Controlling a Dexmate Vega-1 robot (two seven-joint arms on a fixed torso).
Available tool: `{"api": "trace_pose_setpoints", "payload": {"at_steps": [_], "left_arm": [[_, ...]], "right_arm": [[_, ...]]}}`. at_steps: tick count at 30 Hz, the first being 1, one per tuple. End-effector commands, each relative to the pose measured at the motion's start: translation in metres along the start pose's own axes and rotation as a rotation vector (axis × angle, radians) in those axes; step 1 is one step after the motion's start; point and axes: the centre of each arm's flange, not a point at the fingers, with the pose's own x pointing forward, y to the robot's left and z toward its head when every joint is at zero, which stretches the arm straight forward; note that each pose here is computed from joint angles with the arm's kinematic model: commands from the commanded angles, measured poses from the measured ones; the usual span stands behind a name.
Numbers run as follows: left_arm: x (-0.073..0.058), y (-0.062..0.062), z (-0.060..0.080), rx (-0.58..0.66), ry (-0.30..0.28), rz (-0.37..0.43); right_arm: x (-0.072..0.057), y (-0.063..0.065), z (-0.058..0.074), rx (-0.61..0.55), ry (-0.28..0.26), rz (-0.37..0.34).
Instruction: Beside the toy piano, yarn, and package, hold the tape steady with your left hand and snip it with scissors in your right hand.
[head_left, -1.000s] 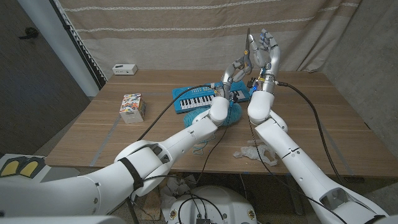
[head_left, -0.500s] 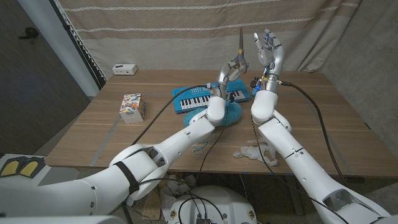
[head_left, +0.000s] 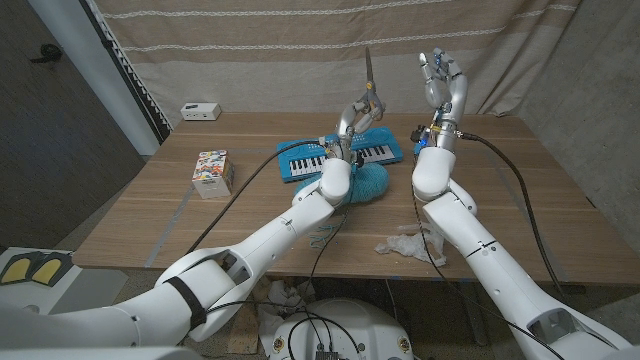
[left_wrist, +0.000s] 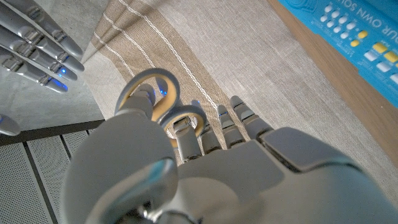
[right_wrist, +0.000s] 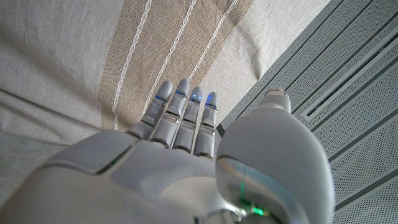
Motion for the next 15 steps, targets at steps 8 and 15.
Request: {"api": "trace_pose_setpoints", "payload": {"at_steps": [8,15], "left_arm": [[-0.018,0.035,0.008,-0.016,0.031,-0.023],[-0.023,0.043,0.015,-0.016,0.028,-0.062]], "right_arm": [[0.002,-0.027,0.001,-0.003,0.012,0.079],[0.003,-0.033,0.001,-0.034,0.026,0.092]]}}
